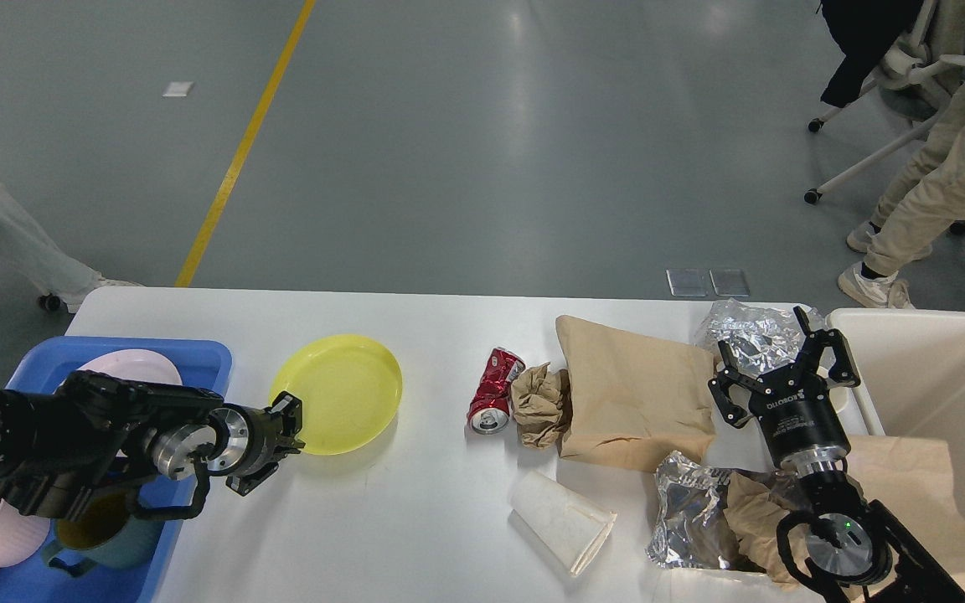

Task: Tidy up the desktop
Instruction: 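Grasp the yellow plate rim with the left gripper, then lift the yellow plate and lower it onto the white plate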

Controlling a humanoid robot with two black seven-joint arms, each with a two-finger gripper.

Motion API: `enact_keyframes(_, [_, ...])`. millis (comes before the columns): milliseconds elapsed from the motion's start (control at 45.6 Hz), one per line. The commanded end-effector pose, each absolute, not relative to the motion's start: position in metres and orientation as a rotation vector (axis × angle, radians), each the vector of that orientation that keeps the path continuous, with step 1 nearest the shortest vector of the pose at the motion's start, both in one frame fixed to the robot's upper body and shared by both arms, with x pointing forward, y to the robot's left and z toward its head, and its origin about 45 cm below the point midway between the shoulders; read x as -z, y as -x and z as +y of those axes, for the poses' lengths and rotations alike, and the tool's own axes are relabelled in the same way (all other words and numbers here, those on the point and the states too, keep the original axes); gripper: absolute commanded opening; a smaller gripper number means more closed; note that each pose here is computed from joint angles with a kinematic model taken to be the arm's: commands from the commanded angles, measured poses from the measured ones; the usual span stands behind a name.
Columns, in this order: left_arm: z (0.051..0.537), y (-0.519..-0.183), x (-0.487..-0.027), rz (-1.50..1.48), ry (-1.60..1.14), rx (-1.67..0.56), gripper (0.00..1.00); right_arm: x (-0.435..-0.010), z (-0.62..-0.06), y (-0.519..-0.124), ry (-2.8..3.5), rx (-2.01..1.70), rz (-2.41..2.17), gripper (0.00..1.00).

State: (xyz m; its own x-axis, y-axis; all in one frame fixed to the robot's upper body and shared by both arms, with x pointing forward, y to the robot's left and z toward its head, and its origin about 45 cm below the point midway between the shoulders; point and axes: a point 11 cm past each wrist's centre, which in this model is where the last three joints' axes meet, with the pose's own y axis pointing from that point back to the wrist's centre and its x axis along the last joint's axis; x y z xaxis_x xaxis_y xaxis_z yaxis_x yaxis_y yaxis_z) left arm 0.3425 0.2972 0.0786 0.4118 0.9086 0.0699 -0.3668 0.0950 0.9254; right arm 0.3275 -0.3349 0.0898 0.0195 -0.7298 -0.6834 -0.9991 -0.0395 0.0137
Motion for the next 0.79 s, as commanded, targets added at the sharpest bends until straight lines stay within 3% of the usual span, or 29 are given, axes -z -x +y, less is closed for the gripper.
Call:
enact_keyframes(0, [0.297,-0.338,-0.111,0.614,-1.108,-0.992,0.00,-0.090,-0.335,-0.328,1.821,-0.733,1.759,1.00])
enact_keyframes(417, [0.282,-0.331,-0.255,0.564,-1.092,-0.967,0.00,-0.090,-0.335,-0.328,1.821,-0.733,1.759,1.00])
enact_keyframes(614, [0.291,-0.331,-0.267,0.600,-1.046,-0.961,0.00,-0.090,-0.335,-0.328,1.821,-0.733,1.759,1.00])
enact_keyframes(768, [0.333,-0.342,-0.266,0.606,-1.038,-1.047,0.00,-0.089,-0.335,-0.327,1.820,-0.734,1.761,1.00])
